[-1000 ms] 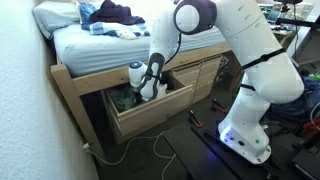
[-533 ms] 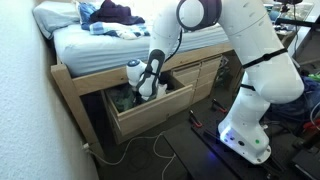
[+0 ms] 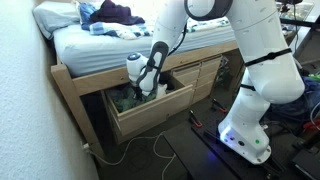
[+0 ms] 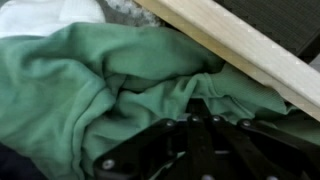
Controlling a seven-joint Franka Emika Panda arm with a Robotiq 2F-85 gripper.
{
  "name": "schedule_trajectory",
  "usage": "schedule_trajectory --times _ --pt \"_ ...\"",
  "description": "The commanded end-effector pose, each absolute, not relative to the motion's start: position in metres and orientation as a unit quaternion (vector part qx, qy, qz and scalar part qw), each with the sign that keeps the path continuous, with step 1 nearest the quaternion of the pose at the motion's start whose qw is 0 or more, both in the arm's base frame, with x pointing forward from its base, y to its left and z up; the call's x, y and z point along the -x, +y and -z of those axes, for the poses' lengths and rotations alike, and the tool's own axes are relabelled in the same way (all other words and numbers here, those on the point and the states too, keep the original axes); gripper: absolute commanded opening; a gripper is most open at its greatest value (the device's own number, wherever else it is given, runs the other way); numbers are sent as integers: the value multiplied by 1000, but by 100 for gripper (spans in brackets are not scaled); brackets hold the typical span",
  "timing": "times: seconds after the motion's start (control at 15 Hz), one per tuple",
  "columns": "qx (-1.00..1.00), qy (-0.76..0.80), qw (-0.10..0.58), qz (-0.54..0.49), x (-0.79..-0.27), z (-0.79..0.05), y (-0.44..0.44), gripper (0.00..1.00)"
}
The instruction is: Open the topmost drawer on the left, push the clothes inside it down, and then close the drawer
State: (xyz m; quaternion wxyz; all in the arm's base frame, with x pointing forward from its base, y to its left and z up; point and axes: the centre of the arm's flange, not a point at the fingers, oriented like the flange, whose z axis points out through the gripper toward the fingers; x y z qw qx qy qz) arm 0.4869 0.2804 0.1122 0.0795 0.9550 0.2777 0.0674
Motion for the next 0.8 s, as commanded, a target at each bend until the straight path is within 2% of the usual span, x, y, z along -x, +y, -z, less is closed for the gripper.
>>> schedule_trajectory --times 0.0,0.47,0.53,0.73 --pt "-962 256 89 -40 -465 -146 280 0" --pt "-970 211 112 49 -429 -182 274 0" --pt "-966 229 118 33 -447 -158 282 0" --pt "-965 232 117 34 -446 -161 283 1"
